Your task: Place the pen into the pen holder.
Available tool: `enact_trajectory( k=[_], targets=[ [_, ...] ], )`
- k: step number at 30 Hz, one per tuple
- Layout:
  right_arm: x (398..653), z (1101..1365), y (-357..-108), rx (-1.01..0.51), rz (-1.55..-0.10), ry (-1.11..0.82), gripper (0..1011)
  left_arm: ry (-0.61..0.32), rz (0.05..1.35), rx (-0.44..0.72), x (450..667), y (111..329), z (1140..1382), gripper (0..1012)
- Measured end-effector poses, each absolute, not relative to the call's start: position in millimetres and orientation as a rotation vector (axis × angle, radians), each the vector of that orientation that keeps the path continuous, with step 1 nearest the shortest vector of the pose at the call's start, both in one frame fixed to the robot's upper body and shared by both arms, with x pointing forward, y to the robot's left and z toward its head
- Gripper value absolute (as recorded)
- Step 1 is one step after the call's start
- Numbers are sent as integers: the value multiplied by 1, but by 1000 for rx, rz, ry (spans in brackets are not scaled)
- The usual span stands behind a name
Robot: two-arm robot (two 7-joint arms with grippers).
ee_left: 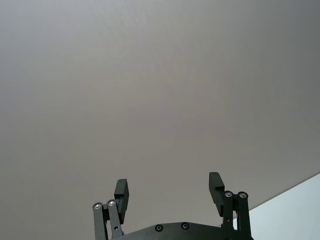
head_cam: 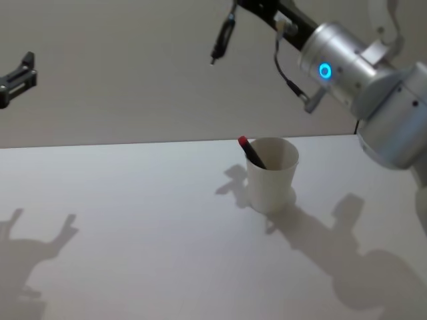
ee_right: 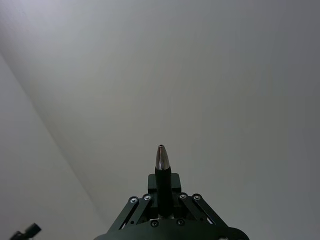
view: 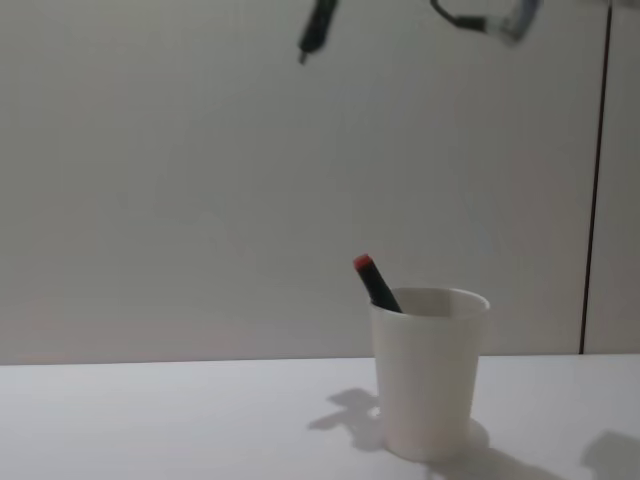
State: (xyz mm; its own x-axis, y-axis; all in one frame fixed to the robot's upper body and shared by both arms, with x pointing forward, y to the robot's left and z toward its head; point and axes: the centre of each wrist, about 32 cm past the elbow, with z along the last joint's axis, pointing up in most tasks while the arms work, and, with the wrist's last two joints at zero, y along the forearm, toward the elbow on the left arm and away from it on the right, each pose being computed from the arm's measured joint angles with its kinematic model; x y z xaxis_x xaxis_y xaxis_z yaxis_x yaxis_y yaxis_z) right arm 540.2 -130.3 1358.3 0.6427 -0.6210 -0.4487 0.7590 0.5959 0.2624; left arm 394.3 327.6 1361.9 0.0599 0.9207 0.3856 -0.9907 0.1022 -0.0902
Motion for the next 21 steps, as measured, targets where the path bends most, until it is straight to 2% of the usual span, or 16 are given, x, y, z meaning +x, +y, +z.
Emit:
enact_trajectory(
  k=[8, 13, 21],
  targets=[
    [530, 1335, -143, 406, -930, 213, 131, -408, 1490, 236, 389, 334, 1367, 1001],
    [524, 1310, -150, 369, -1000, 128, 131, -417, 1501, 242, 387, 336, 1370, 1001],
    [523, 1278, -150, 338, -1036, 25, 131, -424, 1510, 248, 385, 338, 1372, 1001]
  ],
)
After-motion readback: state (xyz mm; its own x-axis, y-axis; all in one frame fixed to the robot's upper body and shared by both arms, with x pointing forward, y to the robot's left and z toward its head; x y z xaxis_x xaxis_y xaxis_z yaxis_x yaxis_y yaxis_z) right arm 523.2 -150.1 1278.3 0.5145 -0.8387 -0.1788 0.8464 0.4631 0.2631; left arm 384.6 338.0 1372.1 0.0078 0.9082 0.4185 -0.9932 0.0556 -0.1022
